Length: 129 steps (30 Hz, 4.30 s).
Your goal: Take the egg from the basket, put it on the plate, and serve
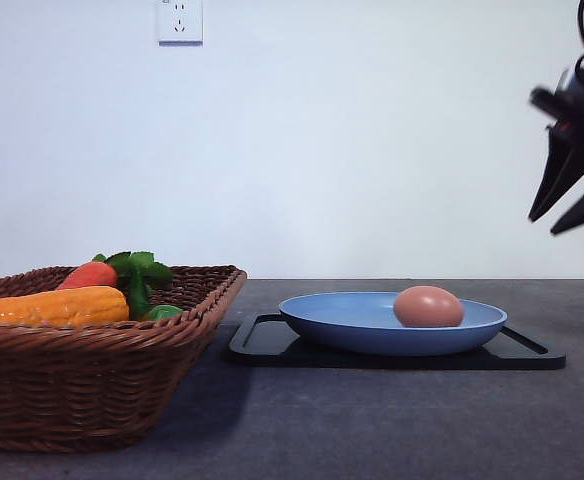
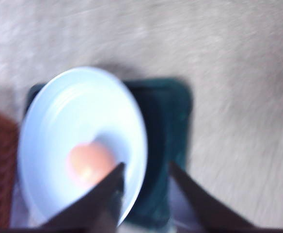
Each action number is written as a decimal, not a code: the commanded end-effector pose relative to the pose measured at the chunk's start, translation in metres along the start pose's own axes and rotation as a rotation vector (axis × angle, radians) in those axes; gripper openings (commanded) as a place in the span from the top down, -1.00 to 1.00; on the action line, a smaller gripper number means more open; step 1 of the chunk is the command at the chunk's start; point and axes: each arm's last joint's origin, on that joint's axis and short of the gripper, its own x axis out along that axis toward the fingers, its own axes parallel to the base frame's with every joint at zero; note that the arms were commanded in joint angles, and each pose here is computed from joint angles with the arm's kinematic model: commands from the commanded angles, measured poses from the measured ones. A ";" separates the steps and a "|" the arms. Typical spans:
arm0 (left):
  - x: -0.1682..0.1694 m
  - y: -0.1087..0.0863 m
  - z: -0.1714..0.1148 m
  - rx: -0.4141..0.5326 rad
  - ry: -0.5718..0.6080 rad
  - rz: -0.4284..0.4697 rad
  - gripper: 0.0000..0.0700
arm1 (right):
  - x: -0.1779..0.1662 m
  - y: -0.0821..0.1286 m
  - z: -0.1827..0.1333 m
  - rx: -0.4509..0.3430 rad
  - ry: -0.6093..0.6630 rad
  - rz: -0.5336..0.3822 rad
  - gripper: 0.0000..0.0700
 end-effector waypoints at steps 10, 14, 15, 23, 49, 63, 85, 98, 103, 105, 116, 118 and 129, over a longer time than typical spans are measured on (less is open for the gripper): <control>0.049 0.069 -0.022 -0.239 0.055 0.227 1.00 | -0.033 0.065 -0.030 -0.270 -0.066 -0.221 1.00; 0.056 0.086 -0.047 -0.317 0.046 0.297 1.00 | -0.039 0.083 -0.051 -0.371 -0.181 -0.289 1.00; 0.057 0.088 -0.054 -0.331 0.036 0.310 1.00 | -0.040 0.086 -0.057 -0.392 -0.215 -0.296 1.00; 0.058 0.071 -0.115 -0.397 -0.158 0.365 1.00 | -0.031 0.083 -0.111 -0.501 -0.465 -0.268 1.00; 0.039 0.039 -0.179 -0.505 -0.253 0.364 1.00 | -0.015 0.064 -0.150 -0.507 -0.625 -0.199 1.00; -0.043 0.020 -0.195 -0.364 -0.629 0.563 1.00 | -0.015 0.064 -0.150 -0.507 -0.626 -0.200 1.00; 0.028 0.029 -0.282 -0.497 -0.485 0.757 1.00 | -0.015 0.064 -0.150 -0.507 -0.625 -0.199 1.00; 0.047 0.027 -0.304 -0.575 -0.408 0.726 1.00 | -0.015 0.064 -0.150 -0.507 -0.625 -0.200 1.00; 0.047 0.027 -0.305 -0.575 -0.406 0.725 1.00 | -0.015 0.064 -0.150 -0.507 -0.625 -0.200 1.00; 0.047 0.027 -0.305 -0.575 -0.407 0.725 1.00 | -0.015 0.064 -0.150 -0.507 -0.626 -0.200 1.00; 0.047 0.027 -0.305 -0.575 -0.406 0.725 1.00 | -0.015 0.064 -0.150 -0.507 -0.626 -0.200 1.00; 0.047 0.027 -0.305 -0.575 -0.406 0.725 1.00 | -0.015 0.064 -0.150 -0.507 -0.626 -0.200 1.00; 0.047 0.027 -0.305 -0.575 -0.406 0.725 1.00 | -0.072 0.054 -0.165 -0.504 -0.902 -0.287 1.00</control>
